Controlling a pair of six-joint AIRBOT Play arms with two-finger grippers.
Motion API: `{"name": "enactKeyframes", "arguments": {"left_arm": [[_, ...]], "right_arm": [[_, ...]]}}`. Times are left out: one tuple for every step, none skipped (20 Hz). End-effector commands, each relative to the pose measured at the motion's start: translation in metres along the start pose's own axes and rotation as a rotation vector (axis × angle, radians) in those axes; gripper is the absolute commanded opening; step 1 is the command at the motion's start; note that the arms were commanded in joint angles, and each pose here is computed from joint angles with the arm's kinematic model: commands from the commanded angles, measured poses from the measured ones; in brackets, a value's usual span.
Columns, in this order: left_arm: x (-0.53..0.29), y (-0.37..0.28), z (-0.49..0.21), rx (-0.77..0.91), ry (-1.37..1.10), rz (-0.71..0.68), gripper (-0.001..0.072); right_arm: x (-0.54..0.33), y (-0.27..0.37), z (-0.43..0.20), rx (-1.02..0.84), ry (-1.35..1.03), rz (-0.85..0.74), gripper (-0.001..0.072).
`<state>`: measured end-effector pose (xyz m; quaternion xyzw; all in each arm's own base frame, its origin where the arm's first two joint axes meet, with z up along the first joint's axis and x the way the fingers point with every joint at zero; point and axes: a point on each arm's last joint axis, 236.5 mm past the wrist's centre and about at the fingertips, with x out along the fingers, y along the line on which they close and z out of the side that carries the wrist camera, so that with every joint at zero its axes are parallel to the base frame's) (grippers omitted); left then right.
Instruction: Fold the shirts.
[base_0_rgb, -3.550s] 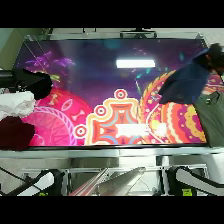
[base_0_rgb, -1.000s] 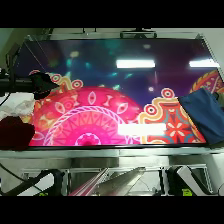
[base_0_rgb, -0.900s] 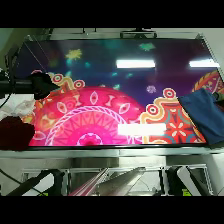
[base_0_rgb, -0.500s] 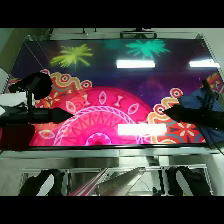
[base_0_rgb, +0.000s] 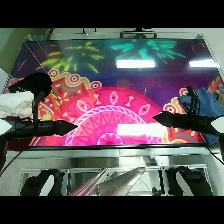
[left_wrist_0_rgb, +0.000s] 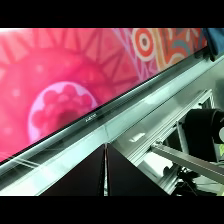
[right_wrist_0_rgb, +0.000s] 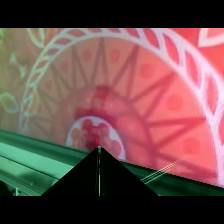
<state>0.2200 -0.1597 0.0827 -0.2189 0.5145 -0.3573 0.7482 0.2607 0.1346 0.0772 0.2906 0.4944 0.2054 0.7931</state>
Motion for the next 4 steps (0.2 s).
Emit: {"name": "enactKeyframes", "arguments": {"left_arm": [[0.0006, 0.0001, -0.0008, 0.0, -0.004, 0.0, 0.0012], [0.0006, 0.0, -0.0009, -0.001, -0.004, 0.0, 0.0012], [0.0006, 0.0, -0.0008, -0.001, -0.004, -0.001, 0.0012], [0.0006, 0.0, -0.0008, 0.0, -0.004, -0.001, 0.0012]], "right_arm": [[0.0006, 0.0012, -0.0008, -0.001, 0.001, 0.004, 0.001], [0.0006, 0.0012, -0.0008, -0.001, 0.001, 0.004, 0.001], [0.0006, 0.0012, -0.0008, -0.001, 0.001, 0.004, 0.001], [0.0006, 0.0012, -0.0008, -0.001, 0.001, 0.004, 0.001]]}}
